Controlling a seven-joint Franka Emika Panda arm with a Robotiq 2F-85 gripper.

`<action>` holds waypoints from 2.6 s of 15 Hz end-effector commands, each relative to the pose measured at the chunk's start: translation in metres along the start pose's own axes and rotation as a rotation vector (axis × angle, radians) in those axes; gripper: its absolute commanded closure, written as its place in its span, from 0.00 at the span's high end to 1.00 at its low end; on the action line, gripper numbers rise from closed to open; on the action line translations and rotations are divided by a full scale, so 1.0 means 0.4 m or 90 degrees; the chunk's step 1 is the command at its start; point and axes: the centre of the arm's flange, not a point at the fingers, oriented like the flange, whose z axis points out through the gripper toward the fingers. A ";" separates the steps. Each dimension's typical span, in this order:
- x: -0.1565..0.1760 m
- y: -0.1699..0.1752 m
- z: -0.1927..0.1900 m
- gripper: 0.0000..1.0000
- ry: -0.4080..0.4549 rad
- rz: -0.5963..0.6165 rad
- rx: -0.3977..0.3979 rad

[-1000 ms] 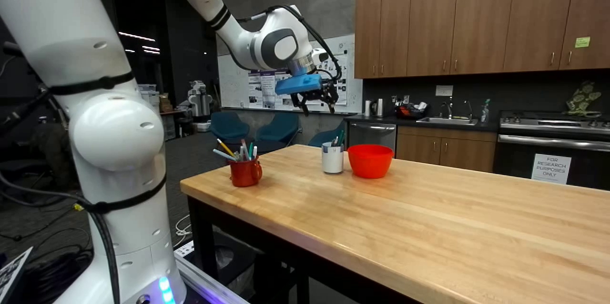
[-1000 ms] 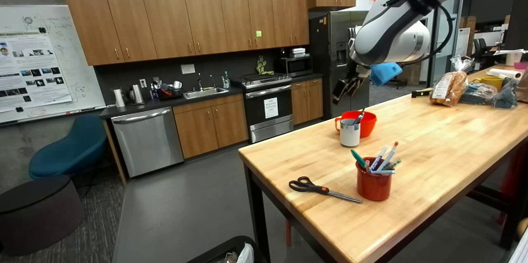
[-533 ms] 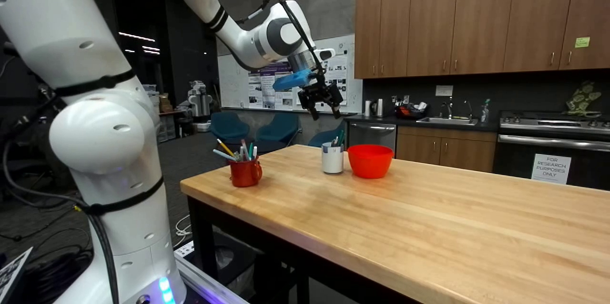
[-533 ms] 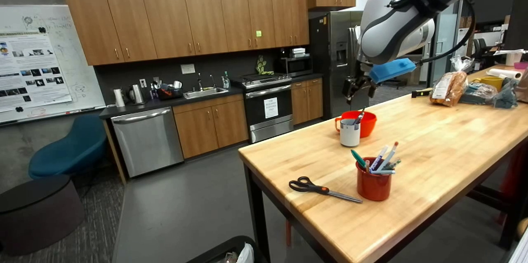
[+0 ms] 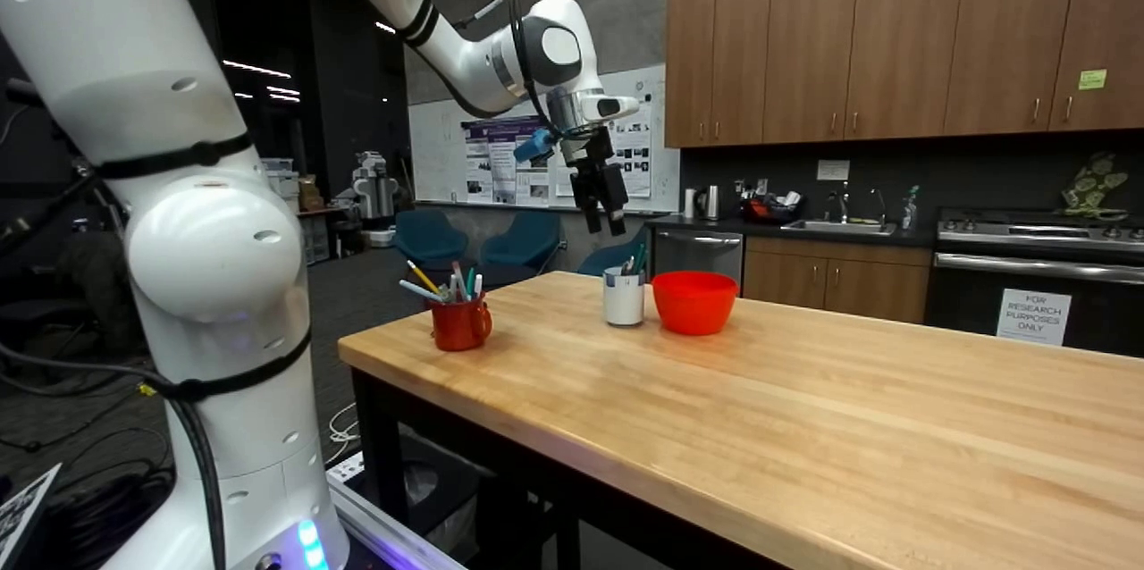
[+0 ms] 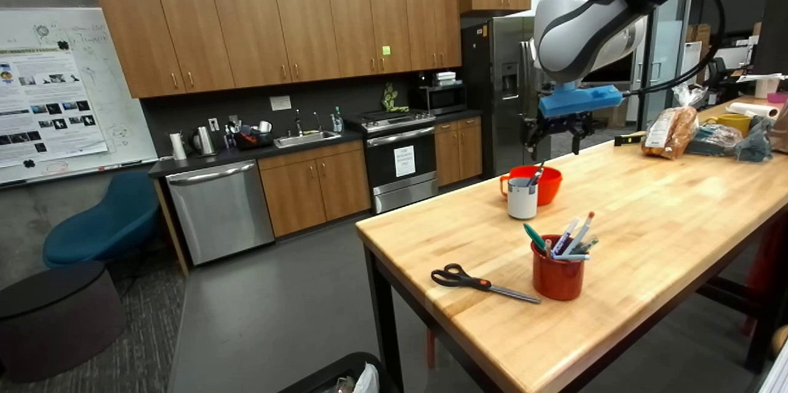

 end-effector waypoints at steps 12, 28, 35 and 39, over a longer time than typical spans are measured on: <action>0.088 0.006 0.061 1.00 0.060 0.136 0.148; 0.089 0.020 0.099 0.13 0.067 0.129 0.142; 0.060 -0.013 0.045 0.02 0.087 0.085 0.159; 0.031 -0.022 -0.019 0.01 0.088 0.046 0.171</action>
